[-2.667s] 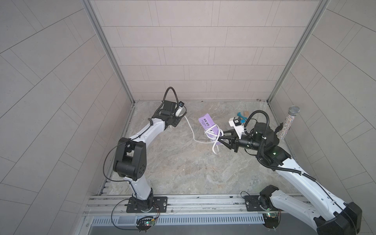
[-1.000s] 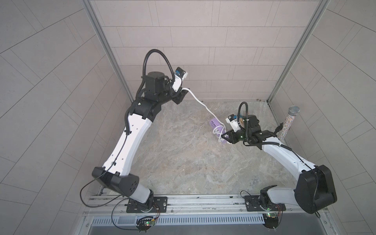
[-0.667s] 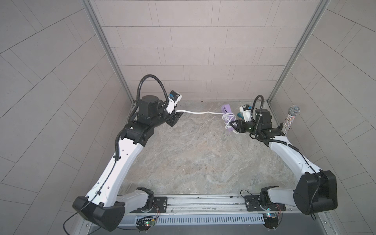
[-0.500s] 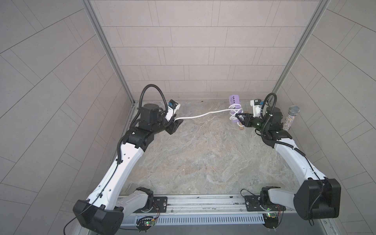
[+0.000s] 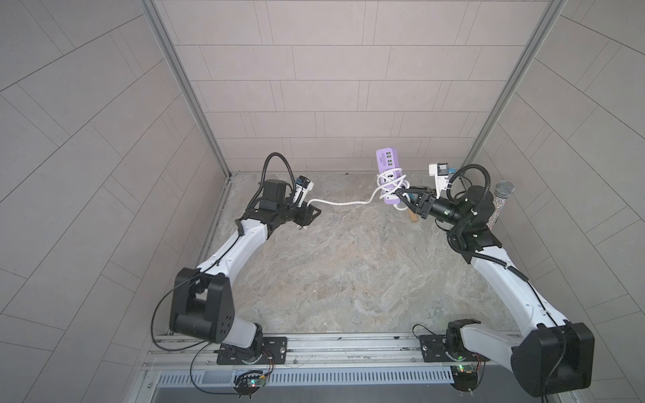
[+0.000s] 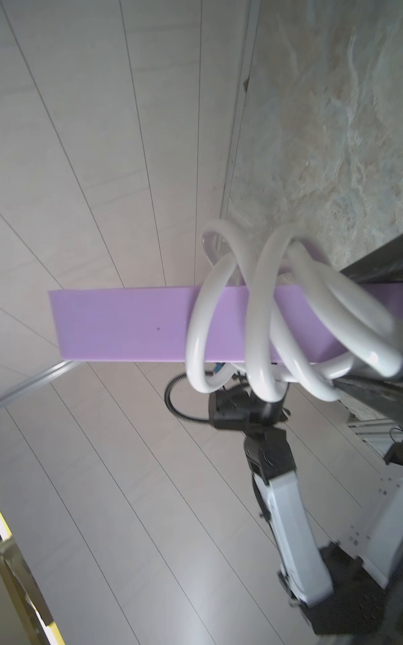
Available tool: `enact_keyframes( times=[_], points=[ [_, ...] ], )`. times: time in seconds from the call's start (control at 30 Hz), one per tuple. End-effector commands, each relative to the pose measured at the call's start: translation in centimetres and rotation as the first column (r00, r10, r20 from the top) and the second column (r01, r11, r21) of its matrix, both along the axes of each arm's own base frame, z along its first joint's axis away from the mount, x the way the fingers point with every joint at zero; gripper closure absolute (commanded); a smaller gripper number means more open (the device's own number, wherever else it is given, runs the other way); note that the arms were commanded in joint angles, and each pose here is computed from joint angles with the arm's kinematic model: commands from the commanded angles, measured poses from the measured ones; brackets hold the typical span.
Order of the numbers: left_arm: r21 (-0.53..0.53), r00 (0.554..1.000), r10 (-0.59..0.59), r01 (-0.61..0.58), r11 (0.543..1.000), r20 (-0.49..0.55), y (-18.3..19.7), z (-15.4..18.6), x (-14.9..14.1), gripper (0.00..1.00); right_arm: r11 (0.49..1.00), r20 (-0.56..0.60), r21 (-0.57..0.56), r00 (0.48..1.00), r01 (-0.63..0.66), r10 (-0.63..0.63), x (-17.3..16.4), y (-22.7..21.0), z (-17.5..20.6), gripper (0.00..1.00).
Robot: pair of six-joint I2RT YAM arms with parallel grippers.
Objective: Wrap the cord around the power strip
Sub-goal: Wrap the power cord around the power strip.
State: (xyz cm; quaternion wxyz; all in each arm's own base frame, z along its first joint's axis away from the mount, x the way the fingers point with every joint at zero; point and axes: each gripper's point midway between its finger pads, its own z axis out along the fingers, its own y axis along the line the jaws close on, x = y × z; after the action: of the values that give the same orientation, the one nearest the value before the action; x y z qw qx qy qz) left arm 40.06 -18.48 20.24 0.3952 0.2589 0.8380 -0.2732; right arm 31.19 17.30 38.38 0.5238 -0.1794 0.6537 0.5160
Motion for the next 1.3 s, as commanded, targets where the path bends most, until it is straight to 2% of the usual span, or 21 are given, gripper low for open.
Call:
enact_keyframes(
  times=[0.0, 0.1, 0.2, 0.33, 0.47, 0.6, 0.7, 0.8, 0.9, 1.0, 1.17, 1.27],
  points=[
    [-0.037, 0.992, -0.090, 0.094, 0.995, 0.093, -2.7, 2.8, 2.5, 0.92, 0.983, 0.168, -0.050, 0.968, -0.179, 0.185, -5.1, 2.6, 2.1, 1.00],
    [0.035, 0.989, -0.119, 0.116, 0.993, 0.088, -4.0, 1.9, 4.6, 0.92, 0.958, 0.148, -0.091, 0.948, -0.272, 0.283, -7.3, 4.5, 0.6, 1.00],
    [0.049, 0.988, -0.110, 0.105, 0.993, 0.104, -4.7, 2.7, 7.1, 0.92, 0.925, 0.078, -0.163, 0.930, -0.342, 0.358, -9.1, 6.1, -2.5, 1.00],
    [0.069, 0.982, -0.116, 0.107, 0.992, 0.151, -5.8, 5.2, 9.2, 0.92, 0.862, -0.019, -0.333, 0.917, -0.382, 0.399, -11.1, 7.5, -8.1, 1.00],
    [0.122, 0.965, -0.153, 0.129, 0.984, 0.213, -7.1, 8.1, 9.8, 0.92, 0.799, -0.130, -0.443, 0.911, -0.406, 0.391, -11.7, 7.7, -12.7, 1.00],
    [0.157, 0.939, -0.172, 0.130, 0.979, 0.299, -8.4, 11.9, 8.8, 0.92, 0.741, -0.241, -0.555, 0.926, -0.377, 0.291, -10.3, 6.9, -17.2, 1.00],
    [0.180, 0.904, -0.213, 0.155, 0.971, 0.370, -9.8, 14.6, 6.9, 0.91, 0.674, -0.328, -0.642, 0.925, -0.366, 0.190, -8.6, 5.9, -20.3, 1.00],
    [0.228, 0.866, -0.275, 0.193, 0.954, 0.417, -11.3, 15.9, 5.0, 0.91, 0.633, -0.380, -0.665, 0.909, -0.397, 0.171, -7.7, 6.1, -21.3, 1.00],
    [0.250, 0.865, -0.295, 0.206, 0.946, 0.406, -11.7, 15.5, 4.3, 0.90, 0.648, -0.340, -0.674, 0.928, -0.355, 0.154, -6.2, 6.5, -20.6, 1.00],
    [0.301, 0.875, -0.314, 0.207, 0.931, 0.370, -11.2, 13.7, 4.0, 0.88, 0.656, -0.299, -0.687, 0.944, -0.312, 0.137, -5.5, 6.5, -20.0, 1.00],
    [0.408, 0.896, -0.312, 0.168, 0.898, 0.317, -10.0, 11.1, 3.5, 0.85, 0.572, -0.357, -0.755, 0.933, -0.321, 0.052, -4.8, 5.1, -21.5, 1.00],
    [0.491, 0.892, -0.335, 0.155, 0.857, 0.304, -10.6, 10.2, 2.5, 0.85, 0.516, -0.382, -0.796, 0.924, -0.317, -0.022, -4.1, 4.1, -22.3, 1.00]
  ],
)
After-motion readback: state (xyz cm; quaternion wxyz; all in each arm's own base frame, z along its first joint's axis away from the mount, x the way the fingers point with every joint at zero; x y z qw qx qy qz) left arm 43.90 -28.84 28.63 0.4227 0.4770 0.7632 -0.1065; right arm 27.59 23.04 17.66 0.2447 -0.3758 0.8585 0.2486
